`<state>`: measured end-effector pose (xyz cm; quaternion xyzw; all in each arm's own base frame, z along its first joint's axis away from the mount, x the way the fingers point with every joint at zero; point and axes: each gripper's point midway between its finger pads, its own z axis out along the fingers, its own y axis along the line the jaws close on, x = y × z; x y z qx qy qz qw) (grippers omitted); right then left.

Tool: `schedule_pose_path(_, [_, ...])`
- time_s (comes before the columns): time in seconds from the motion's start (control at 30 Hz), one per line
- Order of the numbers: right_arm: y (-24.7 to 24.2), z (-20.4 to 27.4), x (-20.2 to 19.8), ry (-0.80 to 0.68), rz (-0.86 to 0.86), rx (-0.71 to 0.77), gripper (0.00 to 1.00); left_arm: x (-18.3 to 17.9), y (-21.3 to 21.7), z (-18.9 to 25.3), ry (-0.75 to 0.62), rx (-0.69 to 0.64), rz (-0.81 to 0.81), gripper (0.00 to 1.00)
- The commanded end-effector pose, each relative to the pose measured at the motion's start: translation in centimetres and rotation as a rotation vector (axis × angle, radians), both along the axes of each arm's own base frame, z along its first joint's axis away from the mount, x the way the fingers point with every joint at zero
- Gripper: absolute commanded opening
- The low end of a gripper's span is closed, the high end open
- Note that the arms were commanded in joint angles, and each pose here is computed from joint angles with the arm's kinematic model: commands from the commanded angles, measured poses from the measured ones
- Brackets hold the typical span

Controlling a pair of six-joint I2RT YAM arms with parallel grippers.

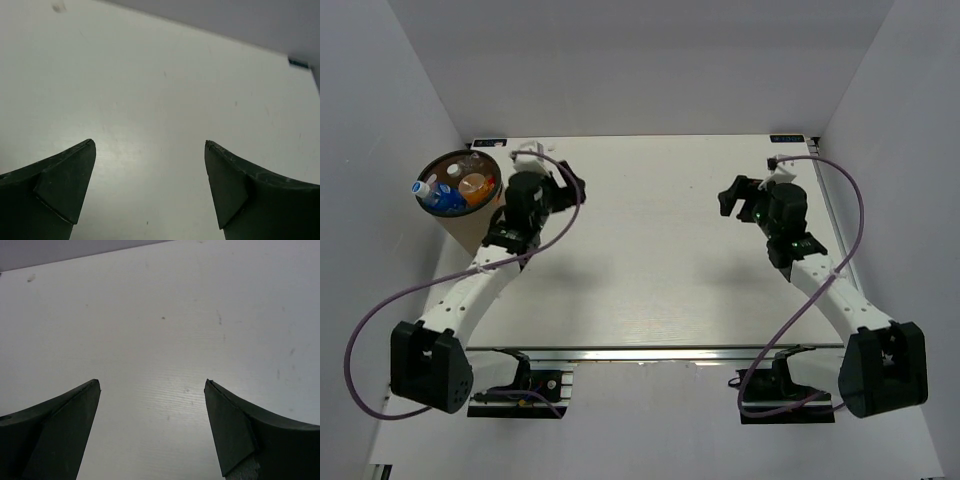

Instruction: Put the plastic bottles in the bin

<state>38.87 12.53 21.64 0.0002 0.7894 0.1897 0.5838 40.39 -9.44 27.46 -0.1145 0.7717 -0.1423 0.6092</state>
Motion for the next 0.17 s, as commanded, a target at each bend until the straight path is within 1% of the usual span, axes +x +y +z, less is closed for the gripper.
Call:
schedule_pose_path(0.0, [-3.3,-1.0,-1.1,0.012,-0.156,-0.066,0.9,-0.1,-4.1,1.2,-0.129,-0.048,-0.193,0.98])
schedule_pose_path(0.03, [-3.6,-1.8,-1.4,0.015,-0.164,-0.068,0.89,0.0,-4.5,-0.4,-0.094,-0.043,-0.208,0.98])
schedule_pose_path(0.13, [-3.3,-2.0,-1.8,0.001,-0.143,-0.058,0.9,0.2,-4.9,-1.8,-0.058,-0.048,-0.21,0.98])
